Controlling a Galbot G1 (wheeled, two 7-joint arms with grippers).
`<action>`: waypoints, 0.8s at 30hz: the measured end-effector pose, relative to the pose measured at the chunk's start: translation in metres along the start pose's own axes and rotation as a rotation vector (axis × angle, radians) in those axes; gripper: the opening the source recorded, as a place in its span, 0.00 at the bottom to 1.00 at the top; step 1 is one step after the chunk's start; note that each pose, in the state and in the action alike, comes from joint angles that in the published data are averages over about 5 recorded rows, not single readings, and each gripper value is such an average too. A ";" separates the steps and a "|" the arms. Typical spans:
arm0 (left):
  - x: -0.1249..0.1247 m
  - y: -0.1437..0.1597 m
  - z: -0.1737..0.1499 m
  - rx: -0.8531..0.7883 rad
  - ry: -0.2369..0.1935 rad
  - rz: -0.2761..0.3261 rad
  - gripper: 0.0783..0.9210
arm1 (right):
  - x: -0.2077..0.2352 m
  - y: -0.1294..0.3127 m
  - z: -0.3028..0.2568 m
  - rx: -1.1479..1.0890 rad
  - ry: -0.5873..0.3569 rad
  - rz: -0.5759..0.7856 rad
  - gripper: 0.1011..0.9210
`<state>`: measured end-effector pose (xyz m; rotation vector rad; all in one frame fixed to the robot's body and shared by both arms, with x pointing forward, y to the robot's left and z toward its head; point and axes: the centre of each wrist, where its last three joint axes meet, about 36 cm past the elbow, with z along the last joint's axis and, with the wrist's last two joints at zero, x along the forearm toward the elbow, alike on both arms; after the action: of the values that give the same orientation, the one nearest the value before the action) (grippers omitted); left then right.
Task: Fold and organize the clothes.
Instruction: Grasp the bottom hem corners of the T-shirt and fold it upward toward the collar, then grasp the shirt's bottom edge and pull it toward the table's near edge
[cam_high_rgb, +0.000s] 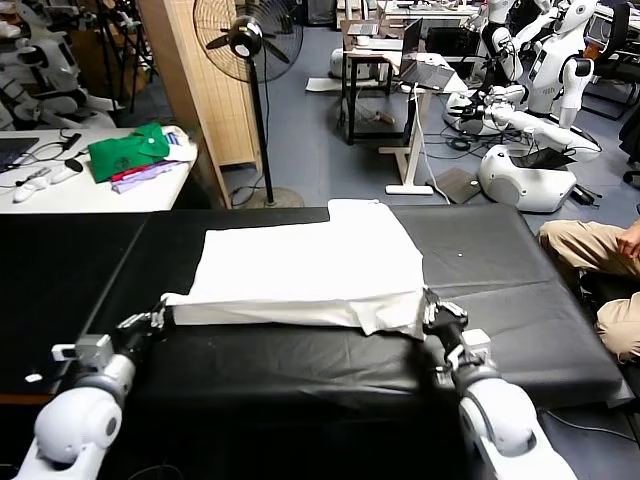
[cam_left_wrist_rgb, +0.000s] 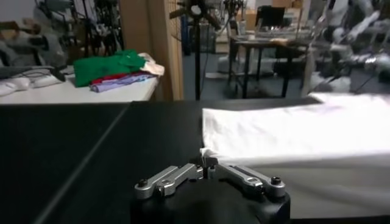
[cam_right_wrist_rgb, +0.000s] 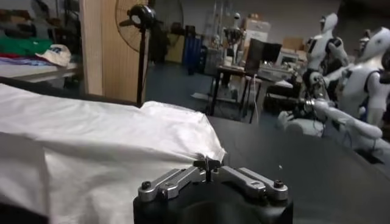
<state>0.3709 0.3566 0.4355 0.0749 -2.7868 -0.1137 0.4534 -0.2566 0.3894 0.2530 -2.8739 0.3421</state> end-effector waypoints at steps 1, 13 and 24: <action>-0.006 0.000 0.001 -0.012 0.002 -0.005 0.06 | -0.004 -0.001 -0.001 0.002 -0.002 -0.009 0.02; -0.049 -0.002 0.000 -0.044 0.015 -0.012 0.36 | 0.017 -0.008 -0.005 0.003 -0.011 -0.061 0.53; -0.032 -0.005 0.003 -0.028 0.029 0.014 0.85 | 0.071 0.008 0.005 -0.056 0.056 -0.091 0.85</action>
<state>0.4003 0.3537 0.4215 0.0495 -2.7551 -0.1467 0.3828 -0.2601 0.4004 0.3568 -2.8006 0.2473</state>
